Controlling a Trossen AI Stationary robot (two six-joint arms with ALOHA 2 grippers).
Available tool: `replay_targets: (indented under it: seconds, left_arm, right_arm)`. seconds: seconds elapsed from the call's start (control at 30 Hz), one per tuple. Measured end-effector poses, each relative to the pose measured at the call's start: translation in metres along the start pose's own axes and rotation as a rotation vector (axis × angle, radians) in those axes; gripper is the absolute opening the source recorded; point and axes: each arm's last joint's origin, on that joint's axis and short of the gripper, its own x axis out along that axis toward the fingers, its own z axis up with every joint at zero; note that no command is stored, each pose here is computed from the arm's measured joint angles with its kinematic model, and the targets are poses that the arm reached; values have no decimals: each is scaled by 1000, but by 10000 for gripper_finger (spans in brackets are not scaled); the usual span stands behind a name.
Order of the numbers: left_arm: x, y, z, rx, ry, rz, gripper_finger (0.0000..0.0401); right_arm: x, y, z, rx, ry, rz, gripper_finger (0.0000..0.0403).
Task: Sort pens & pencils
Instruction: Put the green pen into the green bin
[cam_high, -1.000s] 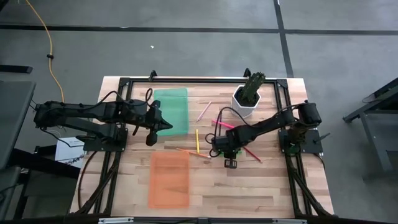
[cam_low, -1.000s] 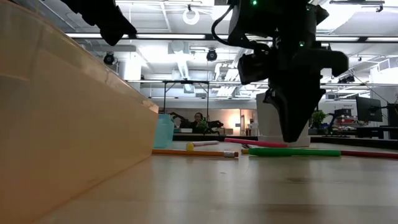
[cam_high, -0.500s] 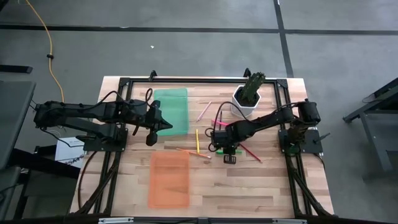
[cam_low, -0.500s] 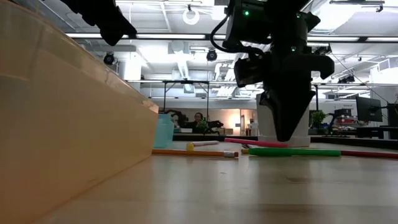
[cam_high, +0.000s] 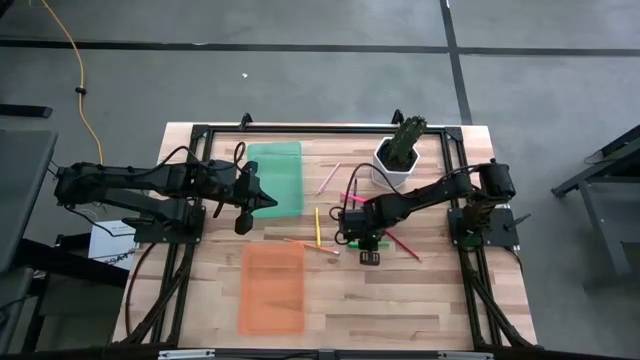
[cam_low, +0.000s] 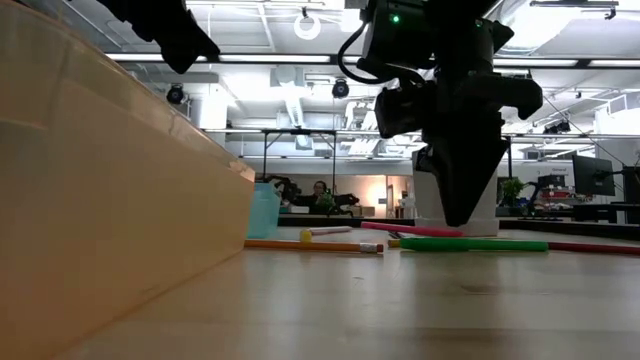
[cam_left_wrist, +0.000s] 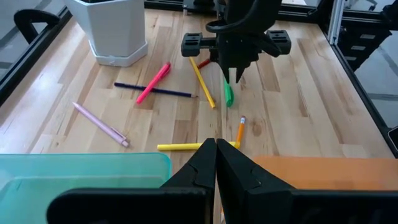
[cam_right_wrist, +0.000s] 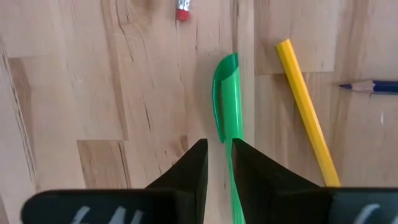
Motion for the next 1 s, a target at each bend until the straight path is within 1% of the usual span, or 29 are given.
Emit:
replay_targets:
  seconds: [0.1,0.3,0.4,0.53,1.0]
  left_arm:
    - [0,0,0,0,0,0,1]
    - [0,0,0,0,0,0,1]
    - [0,0,0,0,0,0,1]
    - [0,0,0,-1,0,0,1]
    - [0,0,0,-2,0,0,1]
  right_arm:
    - [0,0,0,-1,-3,8,69]
    - [0,0,1,15,-8,-1,104]
    - [0,0,0,18,-6,-14,113]
    - [0,-1,-1,17,-2,-65,114]
    - [1,-2,-2,16,11,-69,114]
